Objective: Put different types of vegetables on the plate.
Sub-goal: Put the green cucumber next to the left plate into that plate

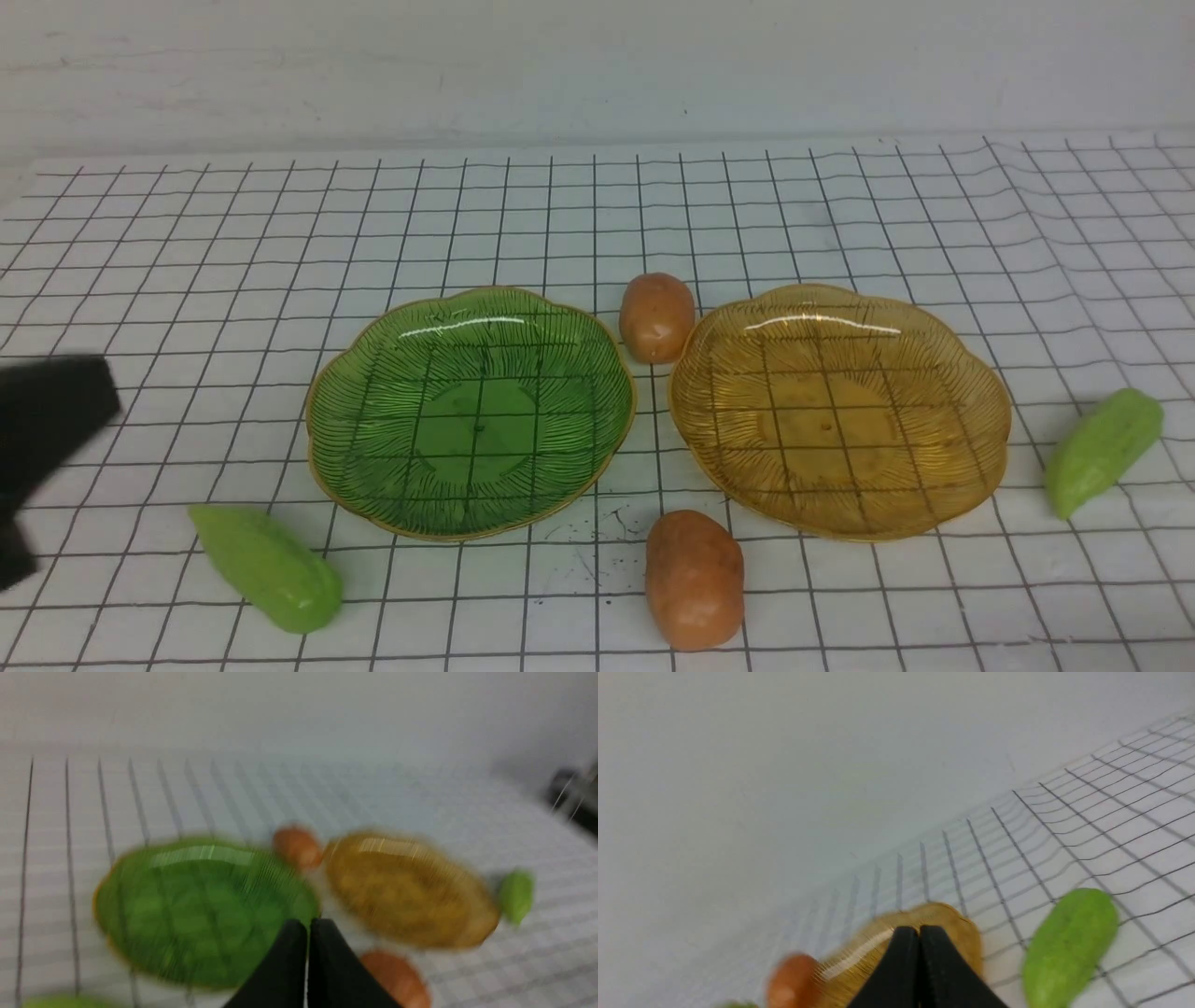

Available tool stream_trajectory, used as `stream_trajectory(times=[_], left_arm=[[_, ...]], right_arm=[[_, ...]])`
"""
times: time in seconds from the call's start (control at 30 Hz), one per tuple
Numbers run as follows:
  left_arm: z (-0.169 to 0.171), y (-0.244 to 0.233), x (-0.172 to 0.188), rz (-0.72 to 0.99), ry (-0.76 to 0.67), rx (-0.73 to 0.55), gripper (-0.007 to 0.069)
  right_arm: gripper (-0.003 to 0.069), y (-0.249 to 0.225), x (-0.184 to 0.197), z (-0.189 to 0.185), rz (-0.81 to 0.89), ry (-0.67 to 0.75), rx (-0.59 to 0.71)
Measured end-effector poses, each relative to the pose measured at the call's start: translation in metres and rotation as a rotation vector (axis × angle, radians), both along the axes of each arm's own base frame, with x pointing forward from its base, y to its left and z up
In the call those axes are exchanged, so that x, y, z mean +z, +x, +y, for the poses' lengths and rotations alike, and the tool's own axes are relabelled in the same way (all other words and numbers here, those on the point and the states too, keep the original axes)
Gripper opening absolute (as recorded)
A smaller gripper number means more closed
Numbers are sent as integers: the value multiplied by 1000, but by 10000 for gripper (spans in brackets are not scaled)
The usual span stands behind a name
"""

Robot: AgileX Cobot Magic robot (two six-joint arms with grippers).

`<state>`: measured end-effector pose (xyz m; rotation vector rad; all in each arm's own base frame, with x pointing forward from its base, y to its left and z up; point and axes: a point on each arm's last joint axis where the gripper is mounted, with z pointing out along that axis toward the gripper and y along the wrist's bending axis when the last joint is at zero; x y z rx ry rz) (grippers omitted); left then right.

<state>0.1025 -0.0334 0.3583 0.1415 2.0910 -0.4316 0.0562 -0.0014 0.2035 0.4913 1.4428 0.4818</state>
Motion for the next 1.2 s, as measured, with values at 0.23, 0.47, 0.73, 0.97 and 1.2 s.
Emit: stream_trajectory(times=[0.23, 0.47, 0.73, 0.97, 1.2], left_arm=[[20, 54, -43, 348, 133, 216, -8], [26, 91, -73, 517, 84, 351, -7], [29, 123, -110, 701, -107, 357, -7], [37, 141, -135, 793, -215, 369, -1], [45, 149, -141, 737, -142, 395, 162]], right_arm=[[-15, -1, 5, -4, -67, 305, -11], [-15, -1, 4, -3, -63, 355, -5], [-15, -10, 54, 17, 47, 89, 207], [-15, 11, 121, 34, 303, -196, 415], [-15, 41, 135, 46, 535, -308, 636]])
